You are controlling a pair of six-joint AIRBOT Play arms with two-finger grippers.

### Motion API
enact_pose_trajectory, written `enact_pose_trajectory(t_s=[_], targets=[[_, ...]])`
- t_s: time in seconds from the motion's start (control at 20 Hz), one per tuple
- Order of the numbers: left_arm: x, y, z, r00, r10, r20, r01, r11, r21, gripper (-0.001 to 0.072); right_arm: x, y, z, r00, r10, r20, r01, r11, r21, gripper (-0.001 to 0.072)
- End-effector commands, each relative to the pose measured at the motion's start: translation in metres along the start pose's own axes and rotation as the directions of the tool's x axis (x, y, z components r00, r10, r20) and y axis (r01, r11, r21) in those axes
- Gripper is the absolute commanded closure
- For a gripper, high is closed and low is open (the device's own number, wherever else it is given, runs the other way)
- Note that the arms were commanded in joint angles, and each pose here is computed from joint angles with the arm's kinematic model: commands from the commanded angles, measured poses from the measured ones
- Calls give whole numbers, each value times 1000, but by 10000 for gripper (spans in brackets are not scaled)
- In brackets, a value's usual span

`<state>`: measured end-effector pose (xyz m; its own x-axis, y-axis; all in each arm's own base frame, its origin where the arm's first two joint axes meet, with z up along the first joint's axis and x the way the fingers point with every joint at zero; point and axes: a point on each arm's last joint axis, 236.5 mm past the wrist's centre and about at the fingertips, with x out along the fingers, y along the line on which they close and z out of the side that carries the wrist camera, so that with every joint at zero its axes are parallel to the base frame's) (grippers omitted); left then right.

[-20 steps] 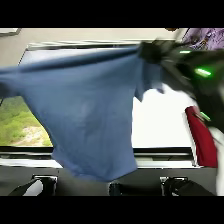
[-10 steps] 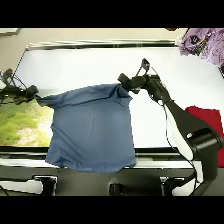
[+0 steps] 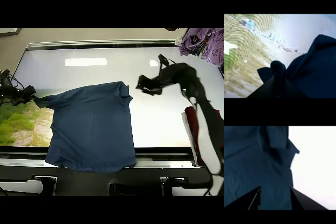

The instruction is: Fold the clothes and pants, and hang the long-sleeved shirts on hangers.

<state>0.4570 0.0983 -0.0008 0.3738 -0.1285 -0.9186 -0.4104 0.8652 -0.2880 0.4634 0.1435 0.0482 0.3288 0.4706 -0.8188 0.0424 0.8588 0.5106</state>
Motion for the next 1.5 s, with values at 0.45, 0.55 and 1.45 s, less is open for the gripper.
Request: enact_pose_trajectory(t_s=[0.45, 0.55, 1.45], targets=[[-6, -18, -25, 995, -34, -93, 35, 999, 11, 689, 33, -62, -338, 884, 97, -457, 17, 971, 239, 273], [-6, -19, -27, 995, -34, -97, 35, 999, 13, 689, 38, -56, -345, 883, 79, -462, 32, 973, 228, 273], [-3, -24, -37, 990, -31, -139, 35, 999, 26, 688, -17, -47, 18, 962, 115, 246, -196, 921, 336, 681]])
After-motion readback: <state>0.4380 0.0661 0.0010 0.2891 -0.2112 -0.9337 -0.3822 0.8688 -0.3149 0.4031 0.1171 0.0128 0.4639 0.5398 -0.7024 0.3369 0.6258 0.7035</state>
